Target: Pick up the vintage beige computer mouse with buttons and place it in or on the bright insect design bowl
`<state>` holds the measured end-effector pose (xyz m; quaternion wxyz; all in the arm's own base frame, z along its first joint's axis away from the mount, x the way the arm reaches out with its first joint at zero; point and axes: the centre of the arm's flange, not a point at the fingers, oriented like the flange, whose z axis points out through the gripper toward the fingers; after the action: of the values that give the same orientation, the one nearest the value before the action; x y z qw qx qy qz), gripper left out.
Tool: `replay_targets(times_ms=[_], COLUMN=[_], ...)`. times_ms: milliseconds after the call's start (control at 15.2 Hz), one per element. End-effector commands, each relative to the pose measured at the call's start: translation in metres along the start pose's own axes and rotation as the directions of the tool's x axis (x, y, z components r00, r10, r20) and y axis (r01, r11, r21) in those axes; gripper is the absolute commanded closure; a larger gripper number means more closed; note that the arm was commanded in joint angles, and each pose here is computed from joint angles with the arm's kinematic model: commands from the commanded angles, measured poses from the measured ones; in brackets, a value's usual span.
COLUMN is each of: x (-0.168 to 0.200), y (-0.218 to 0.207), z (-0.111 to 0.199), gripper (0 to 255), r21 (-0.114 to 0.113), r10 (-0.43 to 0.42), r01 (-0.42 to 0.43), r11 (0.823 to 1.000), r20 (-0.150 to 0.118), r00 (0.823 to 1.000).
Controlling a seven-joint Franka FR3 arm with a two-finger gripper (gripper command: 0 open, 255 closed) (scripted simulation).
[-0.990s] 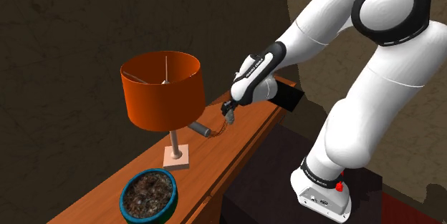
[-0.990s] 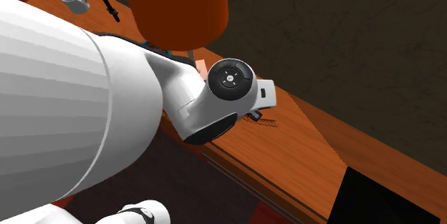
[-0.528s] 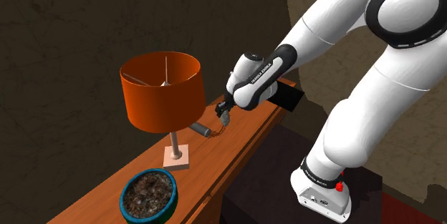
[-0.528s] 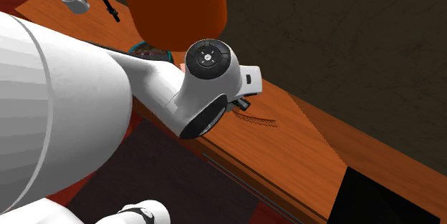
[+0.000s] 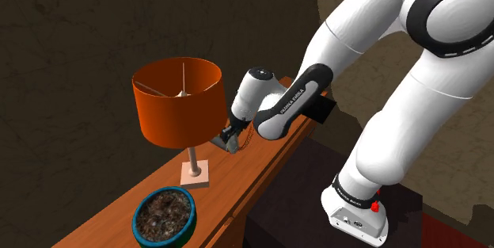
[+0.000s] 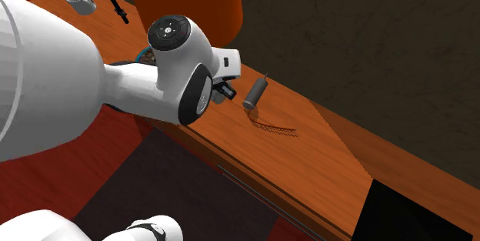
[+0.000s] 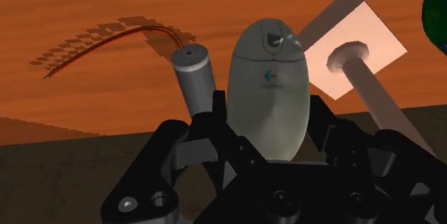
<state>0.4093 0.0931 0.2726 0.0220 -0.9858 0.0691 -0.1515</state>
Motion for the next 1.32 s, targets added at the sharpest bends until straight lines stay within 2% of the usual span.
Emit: replay_targets(times_ms=[0,1254], x=[-0.001,-0.027], y=[-0.027,-0.276], z=[-0.001,0.005], gripper=[255,255], r21=[-0.001,-0.001], r10=[0.005,0.005], r01=[-0.005,-0.005], r11=[1.0,1.0], r20=[-0.001,-0.001], r00=[1.0,1.0])
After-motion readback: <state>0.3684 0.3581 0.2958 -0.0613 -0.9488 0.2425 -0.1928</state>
